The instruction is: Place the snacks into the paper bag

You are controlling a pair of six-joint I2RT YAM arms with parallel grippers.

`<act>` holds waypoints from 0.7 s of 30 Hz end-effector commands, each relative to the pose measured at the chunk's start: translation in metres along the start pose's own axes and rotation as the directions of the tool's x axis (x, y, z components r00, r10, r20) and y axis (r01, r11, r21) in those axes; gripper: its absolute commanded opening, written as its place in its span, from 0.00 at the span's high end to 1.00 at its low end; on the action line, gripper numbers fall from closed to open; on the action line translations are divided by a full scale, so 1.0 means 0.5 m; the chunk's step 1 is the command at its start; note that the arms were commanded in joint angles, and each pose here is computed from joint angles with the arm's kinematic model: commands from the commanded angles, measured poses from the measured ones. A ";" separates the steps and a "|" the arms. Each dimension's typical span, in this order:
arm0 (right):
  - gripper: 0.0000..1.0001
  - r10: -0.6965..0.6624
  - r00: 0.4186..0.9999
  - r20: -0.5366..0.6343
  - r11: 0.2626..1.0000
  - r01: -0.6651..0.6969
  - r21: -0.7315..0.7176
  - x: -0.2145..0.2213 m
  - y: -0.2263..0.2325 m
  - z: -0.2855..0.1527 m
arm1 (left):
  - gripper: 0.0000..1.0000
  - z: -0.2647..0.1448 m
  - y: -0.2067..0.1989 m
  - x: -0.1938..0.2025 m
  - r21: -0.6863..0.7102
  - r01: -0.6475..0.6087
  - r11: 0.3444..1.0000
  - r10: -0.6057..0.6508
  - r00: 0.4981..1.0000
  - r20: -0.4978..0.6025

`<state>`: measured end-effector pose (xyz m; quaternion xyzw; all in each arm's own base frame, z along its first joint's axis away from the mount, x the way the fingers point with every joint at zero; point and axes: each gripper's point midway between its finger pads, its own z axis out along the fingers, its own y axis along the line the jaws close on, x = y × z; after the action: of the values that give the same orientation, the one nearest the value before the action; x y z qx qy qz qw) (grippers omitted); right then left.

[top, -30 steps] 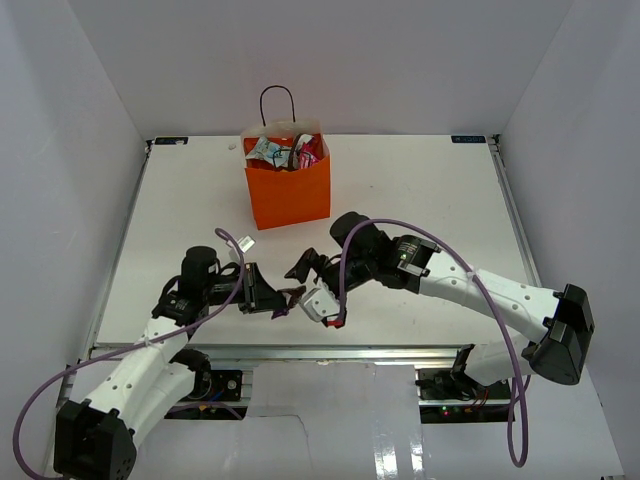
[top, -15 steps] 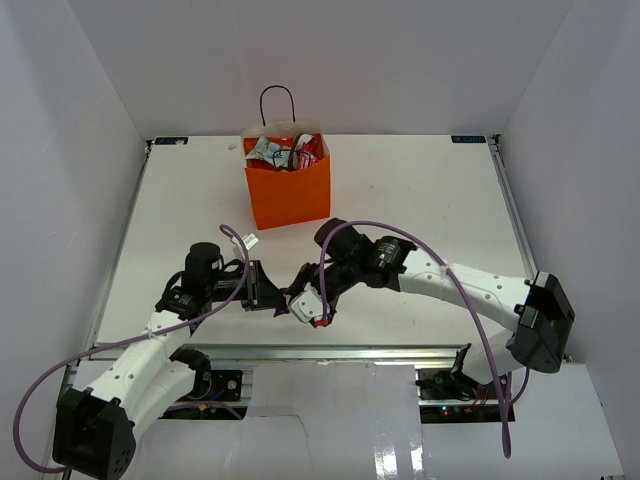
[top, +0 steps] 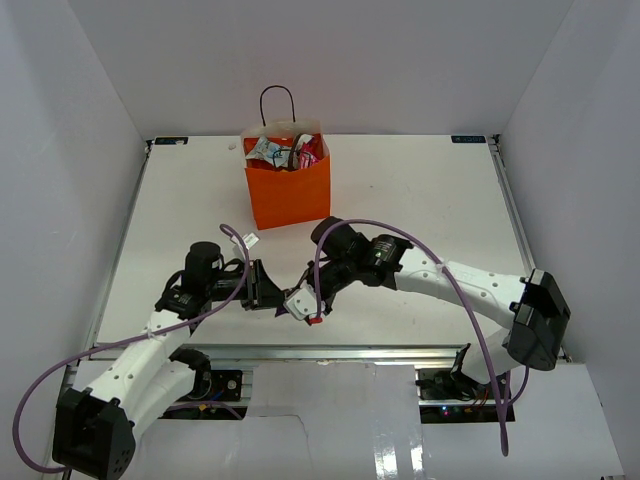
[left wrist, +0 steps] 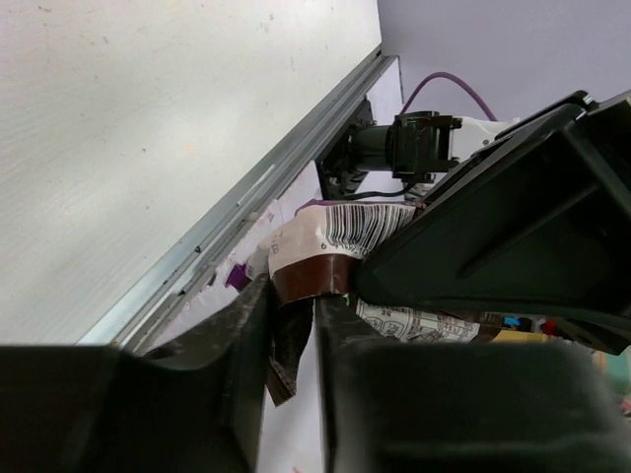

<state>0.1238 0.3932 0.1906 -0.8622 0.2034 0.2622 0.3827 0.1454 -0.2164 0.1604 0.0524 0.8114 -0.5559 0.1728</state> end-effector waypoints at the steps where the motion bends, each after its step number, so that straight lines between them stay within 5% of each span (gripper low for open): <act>1: 0.82 0.019 0.999 -0.032 1.000 -0.019 -0.022 0.001 0.015 -0.010 | 0.60 -0.017 -0.079 -0.040 0.075 -0.138 0.988 0.135 0.990 0.044; 2: 0.82 0.023 0.999 -0.034 1.000 -0.023 -0.019 0.001 0.016 -0.013 | 0.44 -0.020 -0.079 -0.044 0.052 -0.138 0.989 0.136 0.989 0.052; 6: 0.83 0.117 0.993 -0.011 0.993 -0.117 0.026 -0.007 0.006 -0.045 | 0.32 -0.040 -0.094 -0.075 -0.042 -0.208 0.977 0.211 0.973 0.095; 14: 0.85 0.290 0.954 0.073 0.943 -0.298 0.151 -0.013 -0.024 -0.153 | 0.27 -0.123 -0.115 -0.139 -0.304 -0.255 0.918 0.339 0.902 0.266; 21: 0.87 0.314 0.928 0.199 0.856 -0.367 0.364 -0.083 -0.218 -0.300 | 0.25 -0.163 -0.096 -0.138 -0.380 -0.190 0.905 0.340 0.860 0.381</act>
<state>0.1819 0.3420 0.2823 -0.7522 0.3818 0.3064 0.4410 0.1755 -0.1640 0.2694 0.0467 0.7992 -0.4110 0.4361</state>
